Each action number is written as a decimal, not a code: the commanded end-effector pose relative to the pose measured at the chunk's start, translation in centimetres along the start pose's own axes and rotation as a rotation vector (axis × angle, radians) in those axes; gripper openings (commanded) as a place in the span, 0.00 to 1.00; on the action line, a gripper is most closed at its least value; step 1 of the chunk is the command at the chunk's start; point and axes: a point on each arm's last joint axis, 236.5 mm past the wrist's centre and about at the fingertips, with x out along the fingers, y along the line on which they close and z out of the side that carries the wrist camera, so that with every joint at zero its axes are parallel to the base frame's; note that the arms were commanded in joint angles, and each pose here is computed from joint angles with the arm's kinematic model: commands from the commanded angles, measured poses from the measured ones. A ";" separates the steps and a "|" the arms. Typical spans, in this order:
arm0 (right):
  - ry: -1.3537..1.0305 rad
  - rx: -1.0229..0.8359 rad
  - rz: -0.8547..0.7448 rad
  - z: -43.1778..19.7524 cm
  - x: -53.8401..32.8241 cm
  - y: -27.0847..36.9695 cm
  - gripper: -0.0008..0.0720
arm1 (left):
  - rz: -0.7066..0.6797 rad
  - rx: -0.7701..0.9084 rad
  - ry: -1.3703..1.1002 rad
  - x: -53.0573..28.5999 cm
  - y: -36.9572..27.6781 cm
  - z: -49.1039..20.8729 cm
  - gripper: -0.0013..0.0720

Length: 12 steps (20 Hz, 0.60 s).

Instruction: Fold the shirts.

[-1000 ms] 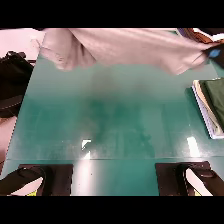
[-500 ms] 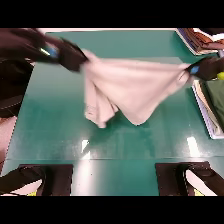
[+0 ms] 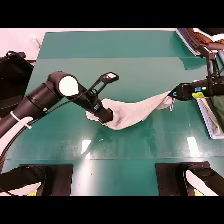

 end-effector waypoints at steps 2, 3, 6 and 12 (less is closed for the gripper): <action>-0.003 0.004 -0.004 0.0 0.3 -0.2 0.03 | 0.089 -0.178 -0.239 -7.1 5.7 3.9 0.77; -0.005 0.004 -0.004 0.1 0.3 -0.2 0.03 | 0.143 -0.249 -0.298 -9.4 8.5 4.0 0.77; -0.039 0.004 -0.008 0.8 0.3 -0.3 0.03 | 0.227 -0.440 -0.267 -10.9 14.8 0.0 0.77; -0.053 0.005 -0.008 1.2 0.3 -0.3 0.03 | 0.124 -0.669 -0.237 -0.7 16.8 -6.0 0.77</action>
